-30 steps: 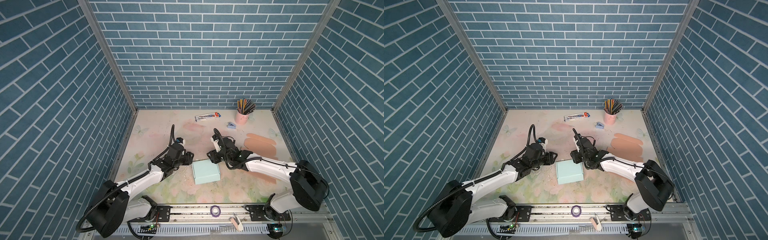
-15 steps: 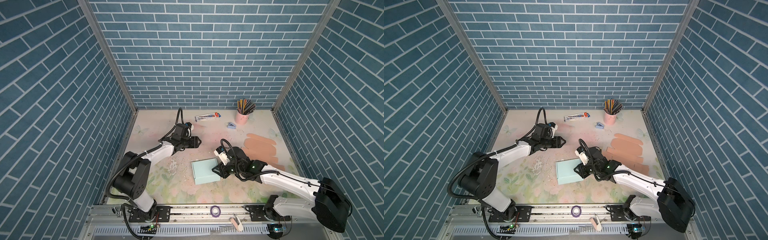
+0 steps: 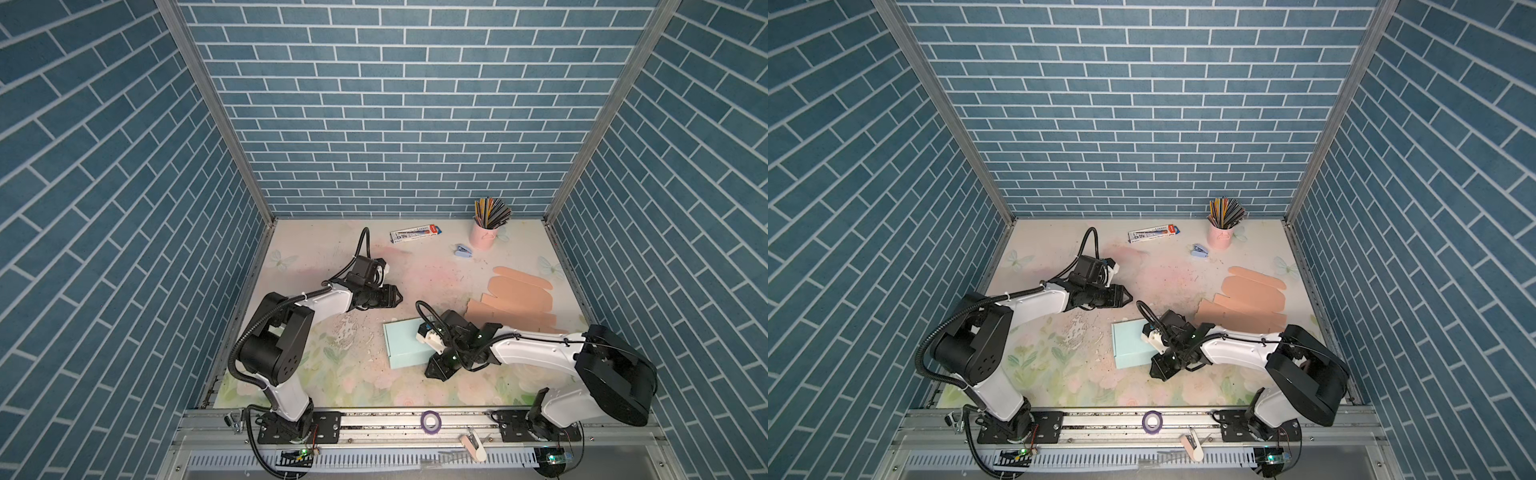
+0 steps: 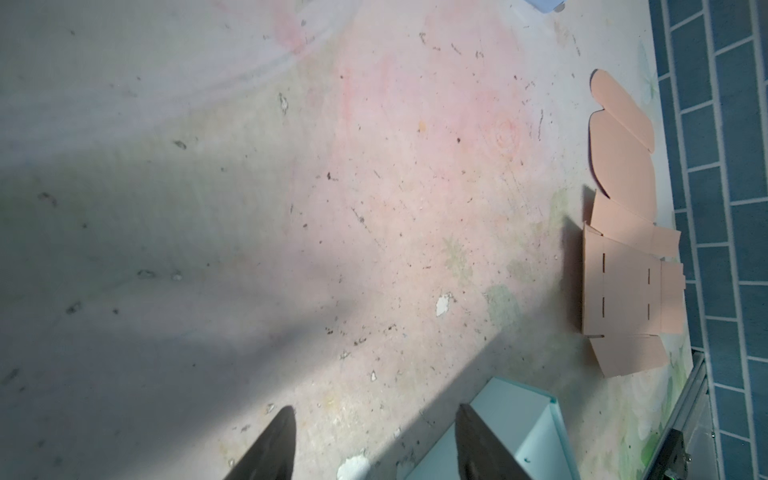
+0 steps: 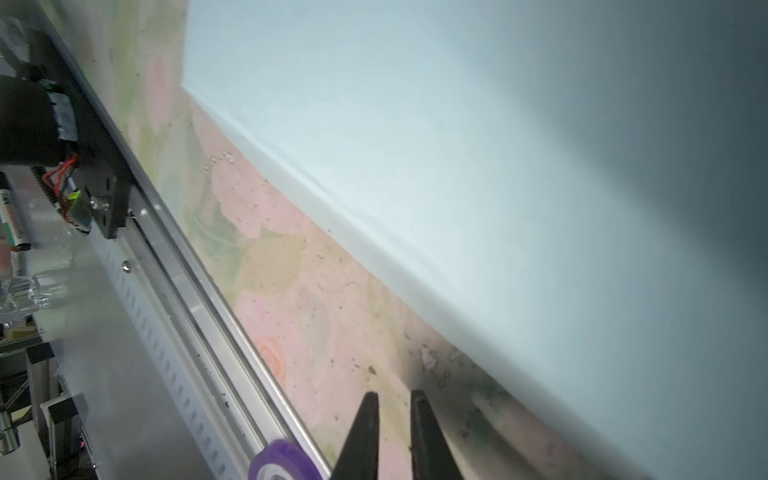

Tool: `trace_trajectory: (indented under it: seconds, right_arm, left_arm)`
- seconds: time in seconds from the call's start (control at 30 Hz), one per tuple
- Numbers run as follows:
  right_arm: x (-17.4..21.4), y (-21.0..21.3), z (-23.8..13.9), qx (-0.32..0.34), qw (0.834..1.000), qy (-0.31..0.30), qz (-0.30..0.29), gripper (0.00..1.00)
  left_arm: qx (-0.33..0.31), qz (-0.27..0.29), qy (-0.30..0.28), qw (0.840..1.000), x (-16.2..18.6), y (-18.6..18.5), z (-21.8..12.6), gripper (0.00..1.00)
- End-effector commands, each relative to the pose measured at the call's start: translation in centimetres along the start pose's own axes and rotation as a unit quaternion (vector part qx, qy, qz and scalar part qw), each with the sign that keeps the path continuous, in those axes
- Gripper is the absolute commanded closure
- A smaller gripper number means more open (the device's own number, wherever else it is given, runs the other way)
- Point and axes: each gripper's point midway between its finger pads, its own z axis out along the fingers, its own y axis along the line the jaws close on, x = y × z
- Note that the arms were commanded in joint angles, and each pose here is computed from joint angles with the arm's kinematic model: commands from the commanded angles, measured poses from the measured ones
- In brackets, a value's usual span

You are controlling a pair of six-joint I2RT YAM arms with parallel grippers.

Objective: Fold the paper box

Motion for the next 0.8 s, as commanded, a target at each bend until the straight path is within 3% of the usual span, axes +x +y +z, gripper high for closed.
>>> trace_trajectory:
  seconds: [0.0,0.3,0.77]
  right_arm:
    - [-2.5,-1.6,-0.6,0.032,0.999,-0.040,0.015,0.84]
    - [-7.6,-4.0,-1.6,-0.004,0.986,-0.136,0.099,0.84]
    - [-13.2,-5.1,-1.8,-0.017,0.972,-0.204,0.116,0.84]
  left_arm:
    - [0.001,0.005,0.003,1.000,0.7,0.3,-0.3,0.39]
    - [0.018,-0.011,0.008,1.000,2.7,0.2,0.0,0.43]
    - [0.014,-0.032,0.024,0.999,6.3,0.1,1.2,0.50]
